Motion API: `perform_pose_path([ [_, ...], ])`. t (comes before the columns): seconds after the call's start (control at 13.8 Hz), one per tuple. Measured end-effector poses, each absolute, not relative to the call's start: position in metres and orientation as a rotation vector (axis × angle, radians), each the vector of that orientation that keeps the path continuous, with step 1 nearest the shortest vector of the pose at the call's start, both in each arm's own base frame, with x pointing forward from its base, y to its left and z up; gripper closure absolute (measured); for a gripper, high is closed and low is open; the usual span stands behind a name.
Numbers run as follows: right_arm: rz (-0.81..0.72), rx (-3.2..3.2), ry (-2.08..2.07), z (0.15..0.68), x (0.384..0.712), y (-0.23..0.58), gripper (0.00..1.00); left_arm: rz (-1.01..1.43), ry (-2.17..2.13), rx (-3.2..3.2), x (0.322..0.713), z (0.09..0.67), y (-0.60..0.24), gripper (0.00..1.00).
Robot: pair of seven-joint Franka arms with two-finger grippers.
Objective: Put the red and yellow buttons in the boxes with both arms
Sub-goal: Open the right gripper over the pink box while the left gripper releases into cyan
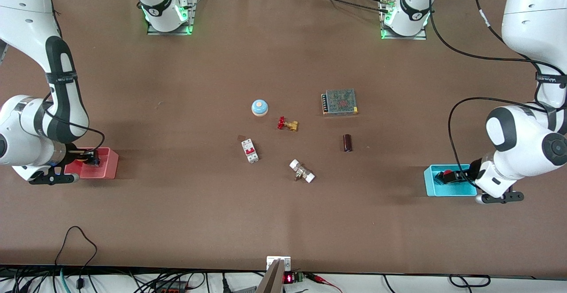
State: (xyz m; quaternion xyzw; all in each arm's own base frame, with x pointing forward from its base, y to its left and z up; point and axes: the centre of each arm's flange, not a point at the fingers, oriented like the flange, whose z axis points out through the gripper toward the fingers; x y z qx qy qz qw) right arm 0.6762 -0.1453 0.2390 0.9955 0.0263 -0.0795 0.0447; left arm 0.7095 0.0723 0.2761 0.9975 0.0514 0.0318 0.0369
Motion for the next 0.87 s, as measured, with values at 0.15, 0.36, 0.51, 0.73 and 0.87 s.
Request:
perform_pose_path([
  [0.15,-0.219,3.037,0.083,0.228,0.68,-0.155,0.59,0.156,0.14,3.067,0.715,0.304,0.069,0.0],
  [0.36,-0.211,3.043,0.077,0.213,0.681,-0.157,0.59,0.176,0.104,3.064,0.71,0.357,0.056,0.0],
  [0.51,-0.199,3.059,0.067,0.214,0.683,-0.154,0.59,0.16,0.079,3.075,0.7,0.397,0.053,0.0],
  [0.73,-0.195,3.066,0.075,0.214,0.684,-0.15,0.59,0.139,0.046,3.139,0.68,0.457,0.05,0.0],
  [0.87,-0.199,3.067,0.081,0.212,0.684,-0.15,0.59,0.148,0.024,3.168,0.666,0.495,0.042,0.0],
])
